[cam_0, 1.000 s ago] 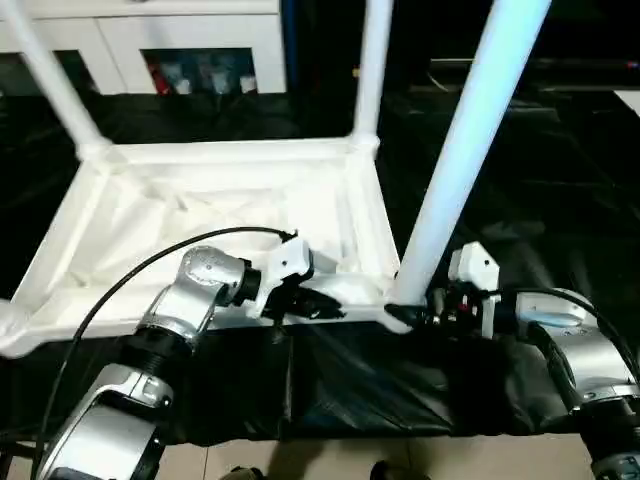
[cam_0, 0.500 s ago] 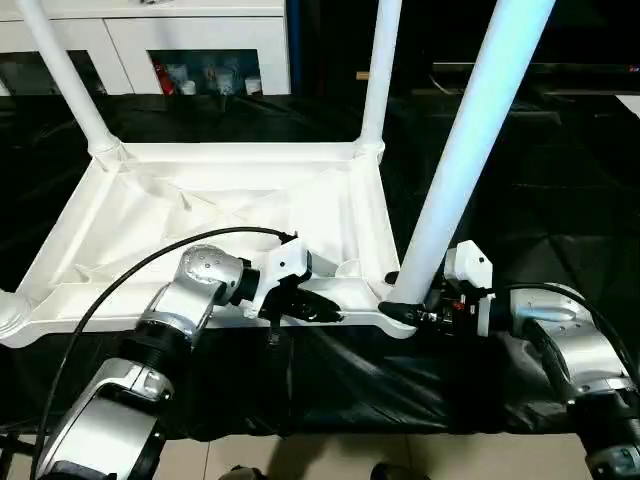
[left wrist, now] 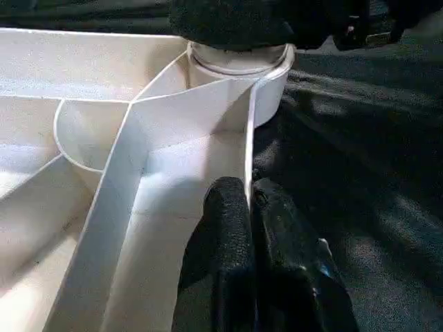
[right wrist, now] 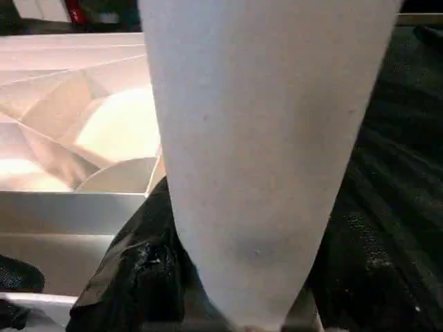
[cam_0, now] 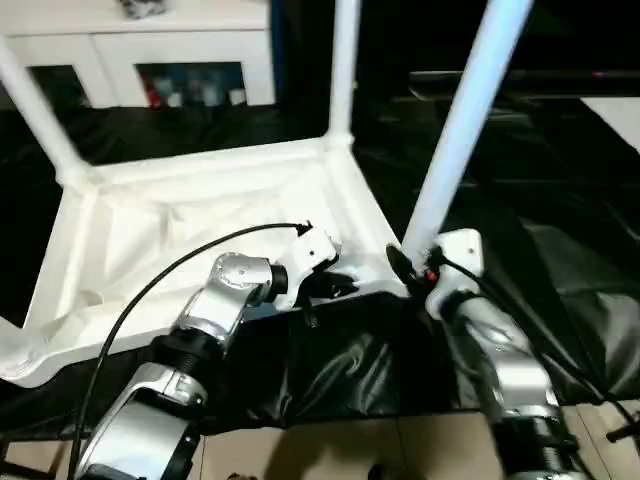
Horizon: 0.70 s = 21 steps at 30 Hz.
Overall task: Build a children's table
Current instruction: Rotate leg to tighten
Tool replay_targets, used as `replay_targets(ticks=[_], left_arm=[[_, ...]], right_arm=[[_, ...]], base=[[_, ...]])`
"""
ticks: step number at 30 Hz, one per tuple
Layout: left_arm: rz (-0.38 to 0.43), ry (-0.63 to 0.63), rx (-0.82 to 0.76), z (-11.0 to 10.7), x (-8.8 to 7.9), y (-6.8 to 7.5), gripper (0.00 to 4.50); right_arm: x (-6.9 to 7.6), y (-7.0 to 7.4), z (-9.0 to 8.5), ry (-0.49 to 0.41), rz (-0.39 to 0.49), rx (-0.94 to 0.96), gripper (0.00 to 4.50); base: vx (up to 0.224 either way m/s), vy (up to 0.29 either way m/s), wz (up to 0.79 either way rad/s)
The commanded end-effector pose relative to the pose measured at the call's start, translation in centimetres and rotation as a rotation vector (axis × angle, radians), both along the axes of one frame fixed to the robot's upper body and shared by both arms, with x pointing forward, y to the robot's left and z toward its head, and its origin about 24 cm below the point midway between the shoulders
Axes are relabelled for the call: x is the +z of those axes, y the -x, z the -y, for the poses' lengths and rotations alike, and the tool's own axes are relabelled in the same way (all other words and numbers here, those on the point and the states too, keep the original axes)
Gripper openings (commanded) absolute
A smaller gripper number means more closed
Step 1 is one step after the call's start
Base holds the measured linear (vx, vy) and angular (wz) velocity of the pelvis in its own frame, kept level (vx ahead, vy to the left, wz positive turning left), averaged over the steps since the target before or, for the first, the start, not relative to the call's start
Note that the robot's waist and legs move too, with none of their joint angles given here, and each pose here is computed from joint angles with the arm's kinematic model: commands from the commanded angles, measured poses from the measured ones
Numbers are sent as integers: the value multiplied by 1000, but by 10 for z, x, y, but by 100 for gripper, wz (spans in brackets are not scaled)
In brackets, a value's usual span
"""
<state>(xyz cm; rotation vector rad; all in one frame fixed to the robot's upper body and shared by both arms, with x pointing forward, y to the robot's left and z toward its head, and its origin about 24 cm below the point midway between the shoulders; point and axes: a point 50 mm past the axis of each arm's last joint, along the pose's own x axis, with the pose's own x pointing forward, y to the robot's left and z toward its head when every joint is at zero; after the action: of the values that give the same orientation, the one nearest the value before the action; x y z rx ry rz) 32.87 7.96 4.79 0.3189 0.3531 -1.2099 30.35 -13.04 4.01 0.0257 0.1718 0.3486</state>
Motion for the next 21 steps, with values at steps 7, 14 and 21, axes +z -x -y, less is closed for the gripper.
replay_targets(ticks=[7,14,21], left_arm=[[-13,-14,-67,9,-9,8,0],[-3,39,-32,-4,-5,10,0],[14,181,39,-29,15,23,68]], right_arm=[[-12,16,-21,70,-62,260,315],[17,27,53,145,23,316,315],[43,53,79,107,25,500,314]], base=[[0,0,0],[0,0,0],[23,-8,0]])
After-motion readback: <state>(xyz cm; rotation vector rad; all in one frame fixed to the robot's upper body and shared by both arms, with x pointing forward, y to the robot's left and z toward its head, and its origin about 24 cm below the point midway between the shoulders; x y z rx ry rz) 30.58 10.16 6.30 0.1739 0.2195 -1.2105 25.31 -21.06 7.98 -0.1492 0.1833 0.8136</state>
